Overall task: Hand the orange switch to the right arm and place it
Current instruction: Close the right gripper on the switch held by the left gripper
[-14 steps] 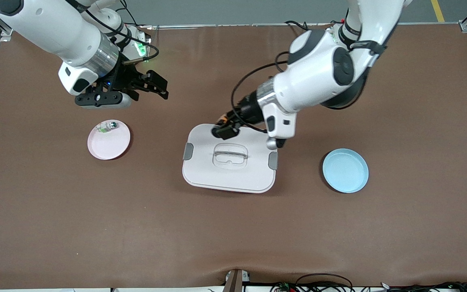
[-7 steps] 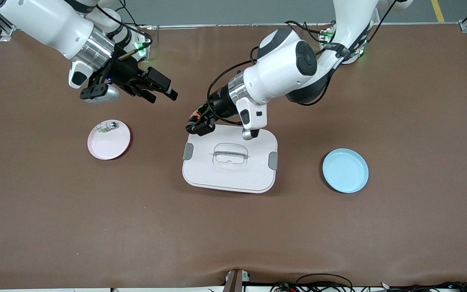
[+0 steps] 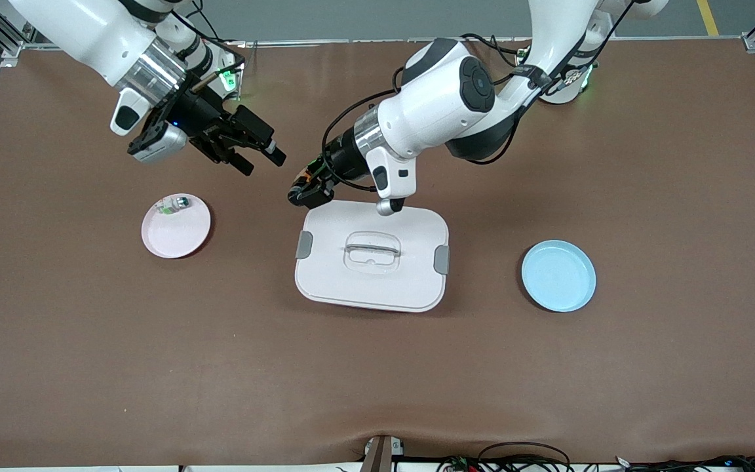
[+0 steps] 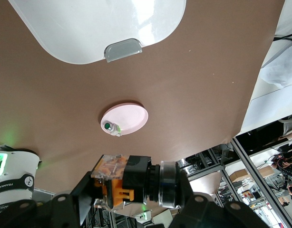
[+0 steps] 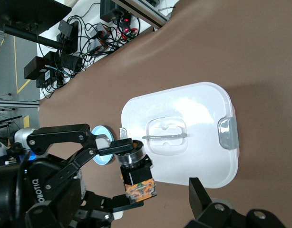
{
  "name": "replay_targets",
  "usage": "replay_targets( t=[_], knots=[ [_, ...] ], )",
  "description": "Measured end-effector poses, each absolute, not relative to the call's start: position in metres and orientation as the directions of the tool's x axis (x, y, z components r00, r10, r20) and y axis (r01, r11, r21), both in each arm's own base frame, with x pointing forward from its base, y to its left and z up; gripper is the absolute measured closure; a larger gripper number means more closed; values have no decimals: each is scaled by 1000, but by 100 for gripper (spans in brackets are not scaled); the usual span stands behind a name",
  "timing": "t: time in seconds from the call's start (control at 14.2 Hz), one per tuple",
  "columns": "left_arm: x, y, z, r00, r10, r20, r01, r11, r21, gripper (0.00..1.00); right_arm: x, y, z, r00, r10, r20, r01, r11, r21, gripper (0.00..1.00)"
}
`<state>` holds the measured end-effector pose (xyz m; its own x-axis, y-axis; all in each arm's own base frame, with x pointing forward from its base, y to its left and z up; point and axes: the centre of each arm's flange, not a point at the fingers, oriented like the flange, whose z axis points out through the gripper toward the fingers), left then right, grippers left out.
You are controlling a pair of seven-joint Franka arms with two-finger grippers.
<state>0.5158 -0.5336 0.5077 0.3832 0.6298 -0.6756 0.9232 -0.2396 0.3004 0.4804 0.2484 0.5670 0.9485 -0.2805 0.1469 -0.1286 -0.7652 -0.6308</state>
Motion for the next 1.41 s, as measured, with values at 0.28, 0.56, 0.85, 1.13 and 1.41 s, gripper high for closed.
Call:
replay_targets(
  t=[0.28, 0.56, 0.85, 1.13, 1.41],
  knots=[
    [517, -534, 509, 358, 617, -700, 933, -222, 282, 28, 478, 246, 552, 954, -258, 153, -110, -775, -622, 0],
    [518, -534, 507, 349, 614, -708, 937, -218, 273, 28, 477, 249, 552, 951, -284, 117, -138, -735, -664, 0],
    [519, -534, 511, 352, 611, -710, 936, -215, 279, 28, 474, 255, 542, 955, -284, 87, -155, -727, -669, 0],
    [519, -534, 510, 352, 611, -709, 936, -216, 278, 28, 478, 258, 525, 949, -313, 22, -213, -694, -688, 0],
    [519, -534, 509, 356, 610, -708, 934, -219, 281, 28, 479, 266, 516, 946, -323, 15, -223, -688, -691, 0]
  ],
)
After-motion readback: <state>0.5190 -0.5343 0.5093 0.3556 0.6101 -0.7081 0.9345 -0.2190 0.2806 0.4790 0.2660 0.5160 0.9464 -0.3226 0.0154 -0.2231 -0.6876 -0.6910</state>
